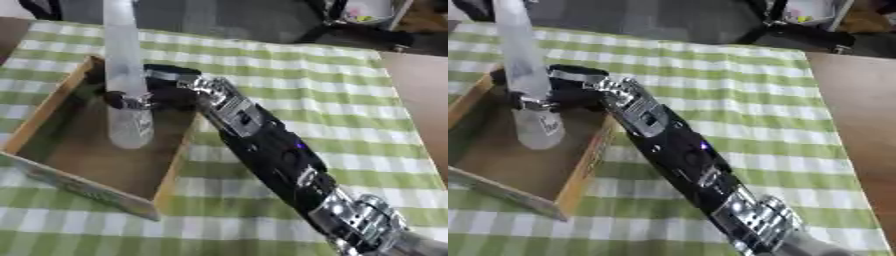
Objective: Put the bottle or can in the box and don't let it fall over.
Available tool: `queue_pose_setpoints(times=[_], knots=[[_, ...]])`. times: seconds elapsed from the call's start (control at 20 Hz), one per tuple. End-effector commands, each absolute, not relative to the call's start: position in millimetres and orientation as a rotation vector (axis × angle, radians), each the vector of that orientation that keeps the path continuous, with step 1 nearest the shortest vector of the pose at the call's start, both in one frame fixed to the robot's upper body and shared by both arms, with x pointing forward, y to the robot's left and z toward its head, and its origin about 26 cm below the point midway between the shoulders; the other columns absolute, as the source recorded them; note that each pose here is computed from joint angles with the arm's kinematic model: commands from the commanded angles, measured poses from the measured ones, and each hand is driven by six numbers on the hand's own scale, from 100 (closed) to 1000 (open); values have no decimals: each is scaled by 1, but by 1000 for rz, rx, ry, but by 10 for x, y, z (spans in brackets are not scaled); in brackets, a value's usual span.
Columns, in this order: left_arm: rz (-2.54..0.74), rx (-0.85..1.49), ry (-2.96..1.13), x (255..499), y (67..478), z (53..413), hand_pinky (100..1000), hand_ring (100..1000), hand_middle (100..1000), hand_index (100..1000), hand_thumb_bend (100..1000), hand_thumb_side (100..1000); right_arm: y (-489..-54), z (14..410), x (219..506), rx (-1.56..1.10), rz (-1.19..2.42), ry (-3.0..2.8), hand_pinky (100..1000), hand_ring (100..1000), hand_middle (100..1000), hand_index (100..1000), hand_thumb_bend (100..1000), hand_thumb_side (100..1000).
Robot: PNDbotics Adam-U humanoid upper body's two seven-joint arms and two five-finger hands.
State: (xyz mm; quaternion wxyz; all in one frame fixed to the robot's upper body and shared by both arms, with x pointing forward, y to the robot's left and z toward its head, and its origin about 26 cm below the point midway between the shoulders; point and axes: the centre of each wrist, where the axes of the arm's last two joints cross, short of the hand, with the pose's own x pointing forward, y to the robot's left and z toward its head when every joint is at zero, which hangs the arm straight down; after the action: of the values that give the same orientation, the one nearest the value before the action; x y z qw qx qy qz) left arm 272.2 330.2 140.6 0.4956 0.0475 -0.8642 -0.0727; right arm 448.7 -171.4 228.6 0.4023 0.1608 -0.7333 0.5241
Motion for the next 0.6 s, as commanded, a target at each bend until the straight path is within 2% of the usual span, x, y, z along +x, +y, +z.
queue_pose_setpoints(times=[0.05,0.6], knots=[[-202,134,-2118,2706,3329,1498,1000,786,972,840,106,853,-1737,2379,4490,366,1396,-1876,985,1000,1000,1000,100,588],[-208,134,-2115,2707,3331,1496,1000,781,972,840,106,854,-1765,2335,4499,281,1501,-1852,991,1000,1000,1000,100,580]])
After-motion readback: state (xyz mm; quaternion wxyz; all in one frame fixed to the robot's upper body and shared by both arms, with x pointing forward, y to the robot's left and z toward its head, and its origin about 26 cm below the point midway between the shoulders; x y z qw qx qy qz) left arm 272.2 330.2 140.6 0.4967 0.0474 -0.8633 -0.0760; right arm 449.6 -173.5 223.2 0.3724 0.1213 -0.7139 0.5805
